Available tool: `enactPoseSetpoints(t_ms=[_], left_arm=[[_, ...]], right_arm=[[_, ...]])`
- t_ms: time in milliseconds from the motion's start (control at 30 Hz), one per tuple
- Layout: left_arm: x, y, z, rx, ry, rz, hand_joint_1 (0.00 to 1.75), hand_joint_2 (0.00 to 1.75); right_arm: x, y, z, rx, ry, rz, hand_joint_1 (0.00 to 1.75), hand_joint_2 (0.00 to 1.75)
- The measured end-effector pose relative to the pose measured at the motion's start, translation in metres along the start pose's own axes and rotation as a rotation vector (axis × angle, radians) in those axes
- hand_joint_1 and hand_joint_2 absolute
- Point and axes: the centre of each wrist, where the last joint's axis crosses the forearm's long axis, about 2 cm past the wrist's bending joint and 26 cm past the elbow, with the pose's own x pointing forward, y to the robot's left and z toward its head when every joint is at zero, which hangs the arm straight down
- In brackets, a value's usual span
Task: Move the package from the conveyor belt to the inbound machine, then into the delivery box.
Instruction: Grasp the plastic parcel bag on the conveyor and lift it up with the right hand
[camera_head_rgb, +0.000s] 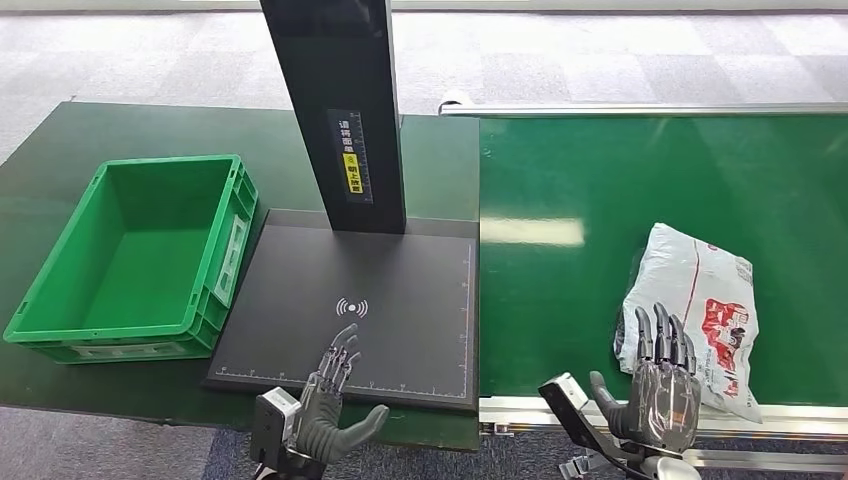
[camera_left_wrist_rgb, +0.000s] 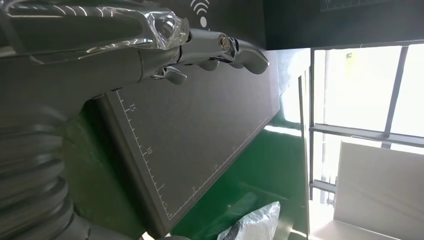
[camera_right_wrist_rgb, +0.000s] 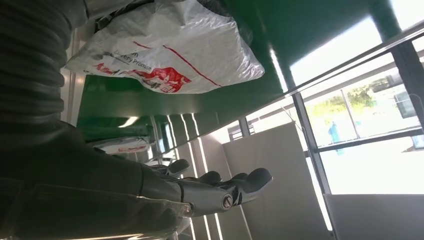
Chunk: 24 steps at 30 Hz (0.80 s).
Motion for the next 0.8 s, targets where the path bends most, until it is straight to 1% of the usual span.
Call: enactPoseSetpoints(t_ms=[167,267,400,633,800], left_arm=[[0.000,0.001,-0.001,-0.002,0.015,-0.002,0.00,1.75],[0.000,0.001,-0.001,-0.003,0.017,-0.002,0.00,1.75],[0.001,0.002,-0.002,-0.012,0.021,-0.006,0.00,1.75],[0.000,0.002,-0.008,-0.036,0.020,-0.002,0.00,1.75],[-0.001,0.002,-0.009,-0.039,0.023,-0.002,0.00,1.75]], right_arm=[[-0.009,0.005,0.001,-0.001,0.033,0.054,0.00,1.75],[-0.011,0.005,0.002,-0.002,0.037,0.058,0.00,1.75],[-0.029,0.013,0.009,0.008,0.112,0.077,0.00,1.75],[-0.043,0.018,0.013,0.012,0.161,0.084,0.00,1.75],[-0.048,0.022,0.016,0.025,0.188,0.084,0.00,1.75]])
